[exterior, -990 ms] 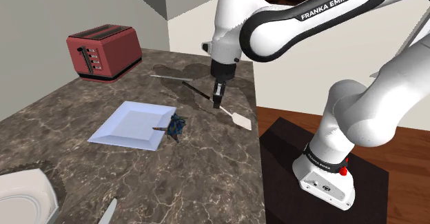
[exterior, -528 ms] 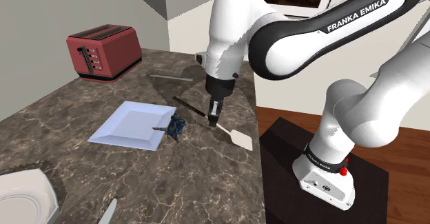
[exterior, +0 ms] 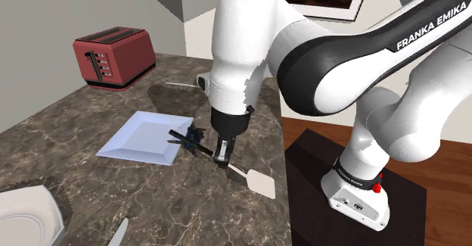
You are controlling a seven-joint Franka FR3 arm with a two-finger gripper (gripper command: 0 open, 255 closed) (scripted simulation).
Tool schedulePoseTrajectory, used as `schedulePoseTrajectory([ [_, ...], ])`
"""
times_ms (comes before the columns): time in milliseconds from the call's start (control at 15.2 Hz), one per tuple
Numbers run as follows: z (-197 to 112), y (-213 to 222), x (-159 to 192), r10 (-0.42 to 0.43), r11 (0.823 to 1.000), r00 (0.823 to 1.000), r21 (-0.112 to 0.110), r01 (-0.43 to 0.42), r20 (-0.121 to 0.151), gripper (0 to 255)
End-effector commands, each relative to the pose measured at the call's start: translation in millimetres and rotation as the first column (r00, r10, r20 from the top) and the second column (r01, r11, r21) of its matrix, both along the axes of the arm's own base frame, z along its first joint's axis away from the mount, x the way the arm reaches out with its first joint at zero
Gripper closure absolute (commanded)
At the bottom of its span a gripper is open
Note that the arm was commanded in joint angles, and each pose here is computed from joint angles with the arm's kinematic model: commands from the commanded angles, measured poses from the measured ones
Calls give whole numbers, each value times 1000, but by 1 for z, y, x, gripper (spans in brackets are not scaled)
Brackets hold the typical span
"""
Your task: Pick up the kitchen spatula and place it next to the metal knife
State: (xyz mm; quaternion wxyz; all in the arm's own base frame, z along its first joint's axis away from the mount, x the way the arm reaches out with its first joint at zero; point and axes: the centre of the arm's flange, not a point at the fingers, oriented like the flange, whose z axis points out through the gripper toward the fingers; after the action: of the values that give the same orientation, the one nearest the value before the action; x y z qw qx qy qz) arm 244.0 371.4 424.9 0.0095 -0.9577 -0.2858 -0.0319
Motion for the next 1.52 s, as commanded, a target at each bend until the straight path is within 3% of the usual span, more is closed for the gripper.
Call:
schedulePoseTrajectory([
  [0, -1, 23, -17, -1, 1000, 1000, 0, 1, 0, 255],
  [1452, -1, 268, -173, -1, 1000, 1000, 0, 1, 0, 255],
])
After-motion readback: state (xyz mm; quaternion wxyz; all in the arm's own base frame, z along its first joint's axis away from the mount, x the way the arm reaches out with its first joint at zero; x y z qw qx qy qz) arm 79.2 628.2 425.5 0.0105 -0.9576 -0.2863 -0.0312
